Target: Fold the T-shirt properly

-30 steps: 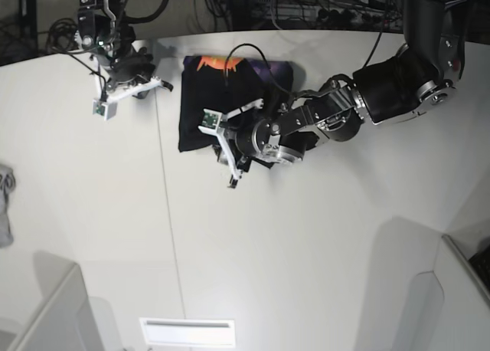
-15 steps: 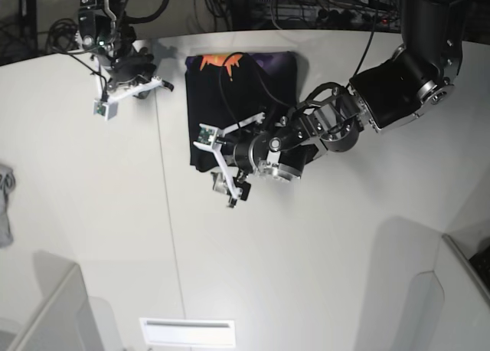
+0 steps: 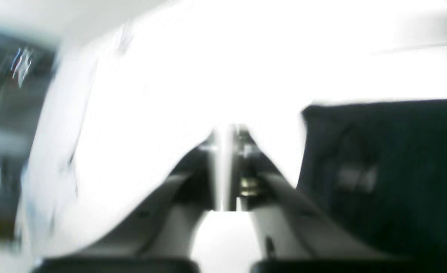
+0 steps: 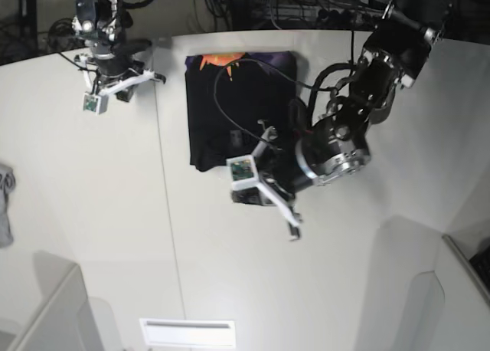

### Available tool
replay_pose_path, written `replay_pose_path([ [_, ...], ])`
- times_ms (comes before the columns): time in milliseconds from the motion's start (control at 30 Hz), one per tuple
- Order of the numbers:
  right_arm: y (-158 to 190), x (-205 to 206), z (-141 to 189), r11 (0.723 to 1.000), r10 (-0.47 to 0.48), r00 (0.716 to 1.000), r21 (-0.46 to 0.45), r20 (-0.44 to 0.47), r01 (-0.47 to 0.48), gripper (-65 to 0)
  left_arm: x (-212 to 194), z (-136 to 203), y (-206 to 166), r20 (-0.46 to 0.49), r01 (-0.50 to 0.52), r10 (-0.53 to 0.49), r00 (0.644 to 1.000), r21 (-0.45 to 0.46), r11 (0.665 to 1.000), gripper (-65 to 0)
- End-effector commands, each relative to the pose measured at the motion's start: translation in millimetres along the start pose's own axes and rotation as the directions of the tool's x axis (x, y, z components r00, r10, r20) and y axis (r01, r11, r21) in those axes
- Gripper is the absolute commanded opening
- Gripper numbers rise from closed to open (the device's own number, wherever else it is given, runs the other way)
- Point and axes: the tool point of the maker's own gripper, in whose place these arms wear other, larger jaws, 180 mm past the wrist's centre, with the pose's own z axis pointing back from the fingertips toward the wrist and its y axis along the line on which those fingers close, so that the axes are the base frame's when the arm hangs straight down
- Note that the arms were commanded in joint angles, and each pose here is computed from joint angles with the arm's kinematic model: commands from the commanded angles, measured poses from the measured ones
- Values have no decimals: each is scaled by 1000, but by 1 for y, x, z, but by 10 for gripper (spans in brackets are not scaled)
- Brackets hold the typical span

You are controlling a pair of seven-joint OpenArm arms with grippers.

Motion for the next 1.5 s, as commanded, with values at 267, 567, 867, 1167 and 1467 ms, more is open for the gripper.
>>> replay_pose_path([
  [267,25,11,27,946,323,915,-62,240,-318,-650,-64,53,-43,9,-280,280,960,41,959,-650],
  [567,16,1,58,854,508,787,-87,350,-513,-650,-86,122,-115,168,-515,509,844,-6,857,-650],
  [867,-8,-36,75,784,608,752,-43,254,-619,-650,-124,181,-190,110,-710,707,699,-10,704,-650],
  [1167,-49,-124,127,718,694,719,99,-33,-689,-650,-174,251,-286,-13,-847,856,517,135,514,-650],
  [1467,-83,-215,132,645,761,581,239,-290,-725,-650,-208,270,-377,-118,-912,952,283,273,305,-650],
])
